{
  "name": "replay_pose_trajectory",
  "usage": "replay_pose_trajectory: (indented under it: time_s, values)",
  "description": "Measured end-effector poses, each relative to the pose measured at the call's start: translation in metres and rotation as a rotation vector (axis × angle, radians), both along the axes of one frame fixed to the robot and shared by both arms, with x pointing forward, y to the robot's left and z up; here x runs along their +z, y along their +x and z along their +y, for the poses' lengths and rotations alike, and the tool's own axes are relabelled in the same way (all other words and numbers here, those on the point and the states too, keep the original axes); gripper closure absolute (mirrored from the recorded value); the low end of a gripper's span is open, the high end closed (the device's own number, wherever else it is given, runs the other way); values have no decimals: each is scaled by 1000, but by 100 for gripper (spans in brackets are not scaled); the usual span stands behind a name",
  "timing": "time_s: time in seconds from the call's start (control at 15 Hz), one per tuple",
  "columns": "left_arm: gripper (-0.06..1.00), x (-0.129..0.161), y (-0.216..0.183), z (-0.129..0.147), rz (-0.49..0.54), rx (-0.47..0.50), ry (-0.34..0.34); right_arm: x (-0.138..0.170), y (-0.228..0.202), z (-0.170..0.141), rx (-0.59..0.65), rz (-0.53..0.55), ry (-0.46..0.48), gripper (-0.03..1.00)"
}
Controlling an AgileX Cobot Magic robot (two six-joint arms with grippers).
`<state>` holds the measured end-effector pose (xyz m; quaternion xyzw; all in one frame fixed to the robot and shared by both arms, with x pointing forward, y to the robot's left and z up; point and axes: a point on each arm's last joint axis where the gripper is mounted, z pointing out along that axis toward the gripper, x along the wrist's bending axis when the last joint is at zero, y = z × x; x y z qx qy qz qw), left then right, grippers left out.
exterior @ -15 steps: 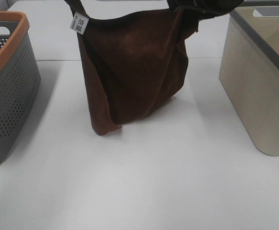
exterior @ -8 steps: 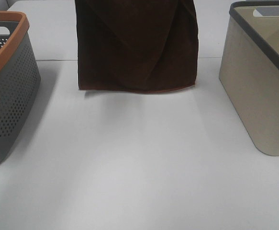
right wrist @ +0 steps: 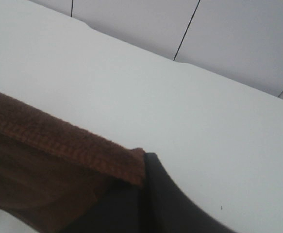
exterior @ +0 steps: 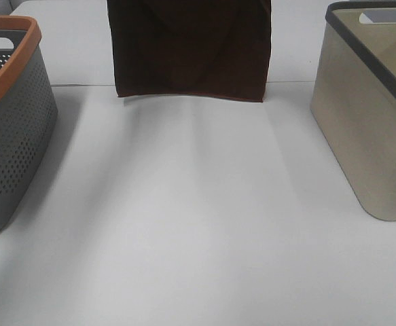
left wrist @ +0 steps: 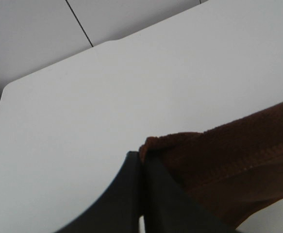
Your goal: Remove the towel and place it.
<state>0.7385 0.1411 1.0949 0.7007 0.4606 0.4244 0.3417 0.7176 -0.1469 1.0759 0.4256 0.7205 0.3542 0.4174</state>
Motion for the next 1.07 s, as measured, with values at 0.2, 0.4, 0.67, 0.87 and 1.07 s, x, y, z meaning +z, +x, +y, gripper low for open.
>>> replay_pose_trajectory:
  time_s: [0.2,0.4,0.67,0.87,1.07]
  values:
    - [94,-26,3,-3,97,26,39,-17,0,1,-44,112,50,97]
    - [94,-42,-16,-17,298,42,173,-43,-12,-2,-129,390,57,97]
    - [94,-54,-33,-22,493,82,208,-54,-27,1,-84,594,36,97]
    - [94,-63,-44,-23,635,101,194,-61,-35,1,-86,710,31,97]
    - [94,-69,-51,-26,721,88,205,-71,-41,2,-95,817,37,97]
